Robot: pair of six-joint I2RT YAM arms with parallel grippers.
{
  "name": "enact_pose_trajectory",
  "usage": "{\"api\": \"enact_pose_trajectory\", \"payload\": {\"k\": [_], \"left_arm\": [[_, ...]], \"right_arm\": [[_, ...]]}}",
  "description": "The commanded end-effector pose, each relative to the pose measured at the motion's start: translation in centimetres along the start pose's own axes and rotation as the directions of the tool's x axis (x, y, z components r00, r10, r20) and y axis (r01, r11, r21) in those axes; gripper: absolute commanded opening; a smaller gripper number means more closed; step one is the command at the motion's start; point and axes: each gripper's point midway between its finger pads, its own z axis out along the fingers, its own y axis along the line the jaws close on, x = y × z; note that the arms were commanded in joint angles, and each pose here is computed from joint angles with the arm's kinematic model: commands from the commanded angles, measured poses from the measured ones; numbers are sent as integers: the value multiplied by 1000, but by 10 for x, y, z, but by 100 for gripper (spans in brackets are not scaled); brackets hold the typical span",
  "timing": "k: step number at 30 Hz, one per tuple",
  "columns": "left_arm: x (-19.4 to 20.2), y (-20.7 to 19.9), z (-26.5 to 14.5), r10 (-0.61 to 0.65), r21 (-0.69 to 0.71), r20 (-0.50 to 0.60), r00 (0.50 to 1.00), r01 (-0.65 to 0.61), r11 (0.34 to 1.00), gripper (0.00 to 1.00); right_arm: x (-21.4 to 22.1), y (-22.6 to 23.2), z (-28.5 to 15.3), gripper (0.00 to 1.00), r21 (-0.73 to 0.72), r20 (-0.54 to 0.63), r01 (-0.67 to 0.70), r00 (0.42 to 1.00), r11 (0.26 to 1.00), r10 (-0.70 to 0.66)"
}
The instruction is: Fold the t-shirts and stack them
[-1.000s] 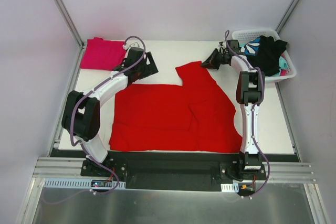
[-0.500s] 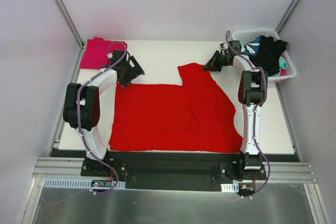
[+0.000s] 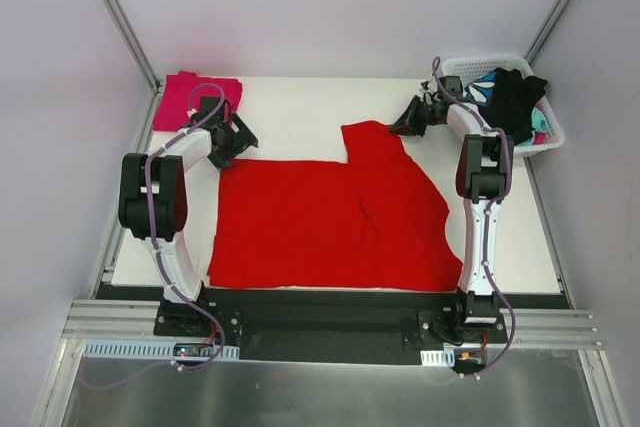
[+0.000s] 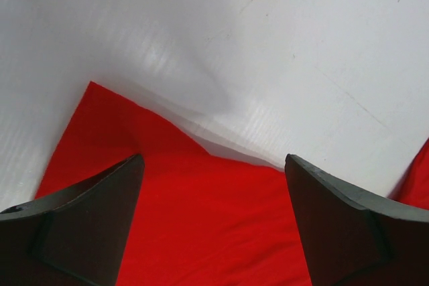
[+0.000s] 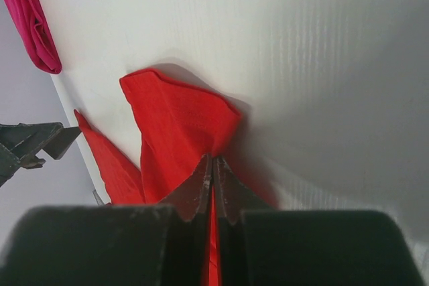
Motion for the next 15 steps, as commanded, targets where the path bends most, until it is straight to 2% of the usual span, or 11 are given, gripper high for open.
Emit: {"api": "enact_pose_trajectory", "payload": {"k": [1,15], "left_arm": [[-21,3,-18,50,-44,69,996,-47,998,86],[-30,30,-9,9,-131,36,999,-5,991,80]], "right_arm": [[-9,28,-26,1,-20,36,53,998,998,-53],[-10,27,-31,1,-25,40,55,998,998,-54]]}}
